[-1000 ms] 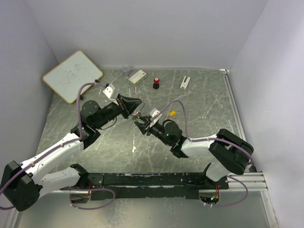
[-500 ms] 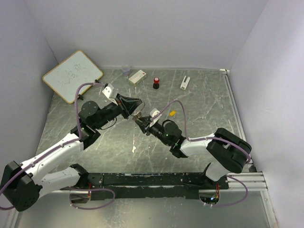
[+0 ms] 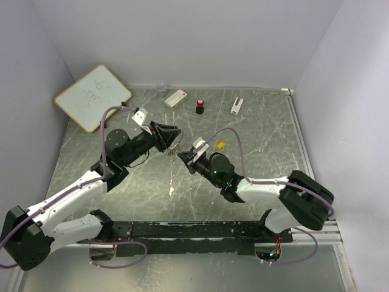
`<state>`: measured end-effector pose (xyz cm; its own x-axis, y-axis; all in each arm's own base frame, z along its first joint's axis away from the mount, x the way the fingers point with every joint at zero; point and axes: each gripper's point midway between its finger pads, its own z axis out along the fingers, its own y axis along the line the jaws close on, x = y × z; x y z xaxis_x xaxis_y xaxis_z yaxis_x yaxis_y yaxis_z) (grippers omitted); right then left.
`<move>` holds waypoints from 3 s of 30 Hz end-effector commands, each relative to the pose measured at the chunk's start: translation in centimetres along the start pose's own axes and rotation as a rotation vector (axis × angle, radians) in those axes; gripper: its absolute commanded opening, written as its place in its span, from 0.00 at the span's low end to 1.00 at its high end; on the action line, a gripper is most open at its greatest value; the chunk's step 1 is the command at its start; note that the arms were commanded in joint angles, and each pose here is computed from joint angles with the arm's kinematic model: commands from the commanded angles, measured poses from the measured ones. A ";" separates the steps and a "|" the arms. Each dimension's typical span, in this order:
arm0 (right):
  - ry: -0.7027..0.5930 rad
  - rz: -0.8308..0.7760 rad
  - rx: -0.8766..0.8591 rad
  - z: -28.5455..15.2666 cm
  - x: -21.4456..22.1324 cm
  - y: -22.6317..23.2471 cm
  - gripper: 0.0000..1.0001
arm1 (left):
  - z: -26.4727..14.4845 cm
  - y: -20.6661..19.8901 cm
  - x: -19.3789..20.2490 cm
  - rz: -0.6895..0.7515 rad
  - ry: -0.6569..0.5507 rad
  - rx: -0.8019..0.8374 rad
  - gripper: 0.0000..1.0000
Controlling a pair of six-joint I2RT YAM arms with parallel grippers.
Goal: Remove the keys from the keyring
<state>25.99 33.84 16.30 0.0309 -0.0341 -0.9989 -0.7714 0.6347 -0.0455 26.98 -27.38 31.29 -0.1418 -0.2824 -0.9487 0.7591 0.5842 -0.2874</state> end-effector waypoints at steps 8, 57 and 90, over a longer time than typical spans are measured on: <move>0.067 -0.110 0.296 -6.0 -4.4 -5.8 0.00 | -1.9 2.5 4.3 0.048 0.148 -0.107 0.56; 0.487 -0.163 0.290 -6.3 -12.2 -0.3 0.00 | -4.5 -3.4 5.0 0.220 -0.119 0.248 0.69; 0.474 -0.192 0.276 -6.9 -12.7 0.9 0.00 | -3.5 -2.9 6.2 0.320 -0.188 0.059 0.64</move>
<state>20.50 29.68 27.11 -0.1992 -0.5149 -0.8338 -0.6022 0.7355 -0.3104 21.25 -29.27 24.55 0.1734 -0.2017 -0.9640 0.8218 0.5690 0.0288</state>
